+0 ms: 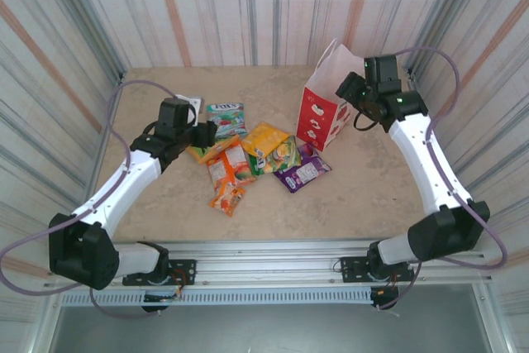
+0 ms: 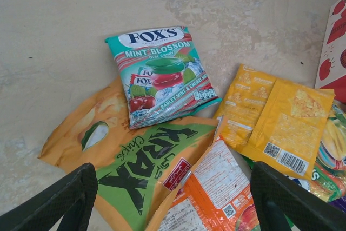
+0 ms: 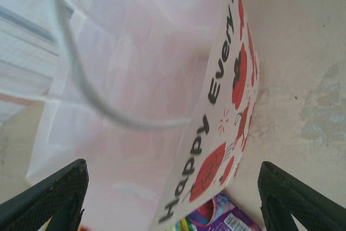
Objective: Place the snacks into the paper bag
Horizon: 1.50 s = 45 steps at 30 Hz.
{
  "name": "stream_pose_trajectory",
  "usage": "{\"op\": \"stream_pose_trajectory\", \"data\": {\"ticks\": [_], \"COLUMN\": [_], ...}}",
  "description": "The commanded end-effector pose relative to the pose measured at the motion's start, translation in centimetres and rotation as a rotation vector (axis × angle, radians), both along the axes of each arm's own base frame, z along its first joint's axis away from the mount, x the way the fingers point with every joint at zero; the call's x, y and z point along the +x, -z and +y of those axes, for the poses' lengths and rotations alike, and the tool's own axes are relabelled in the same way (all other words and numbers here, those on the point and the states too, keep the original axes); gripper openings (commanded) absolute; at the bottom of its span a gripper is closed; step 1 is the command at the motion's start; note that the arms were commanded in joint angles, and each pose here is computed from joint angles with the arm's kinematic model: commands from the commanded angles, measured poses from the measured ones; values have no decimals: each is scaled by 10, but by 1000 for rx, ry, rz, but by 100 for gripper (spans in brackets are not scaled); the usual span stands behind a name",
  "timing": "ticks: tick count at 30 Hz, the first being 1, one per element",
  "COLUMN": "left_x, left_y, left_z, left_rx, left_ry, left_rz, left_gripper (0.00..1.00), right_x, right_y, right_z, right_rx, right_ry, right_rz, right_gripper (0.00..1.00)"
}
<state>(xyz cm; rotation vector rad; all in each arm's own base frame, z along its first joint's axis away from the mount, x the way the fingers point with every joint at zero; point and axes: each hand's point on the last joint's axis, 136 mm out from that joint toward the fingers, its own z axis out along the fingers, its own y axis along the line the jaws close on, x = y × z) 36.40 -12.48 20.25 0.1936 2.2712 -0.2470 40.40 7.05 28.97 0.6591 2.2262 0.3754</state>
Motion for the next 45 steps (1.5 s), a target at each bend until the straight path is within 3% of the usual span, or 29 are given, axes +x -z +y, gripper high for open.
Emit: {"op": "stream_pose_trajectory", "data": {"ticks": [1,7,11,17,24,33,45], "left_x": [1,3,4,3,1,-15,-40], "left_y": [-7,1,2,1,-5,-7,9], "left_z": [-6,-6,-8,-8,-9,-35,-56], "left_rx": [-27,-12,-17,-19,-12,-112,-188], "left_ry": [12,13,14,18,37,167,261], "left_rz": [3,22,27,28,23,78,174], "left_gripper": [78,78,78,78,78,73,71], "right_x": [13,30,37,34,9,-44,-93], "right_y": [9,30,36,28,7,-20,11], "right_z": [-13,-11,-6,-12,-42,-80,-71], "right_rx": [-20,-11,3,-9,-105,-137,-134], "right_ry": [62,63,44,6,-88,-222,-397], "right_rz": [34,69,73,58,52,33,173], "right_gripper": [80,66,52,18,3,0,0]}}
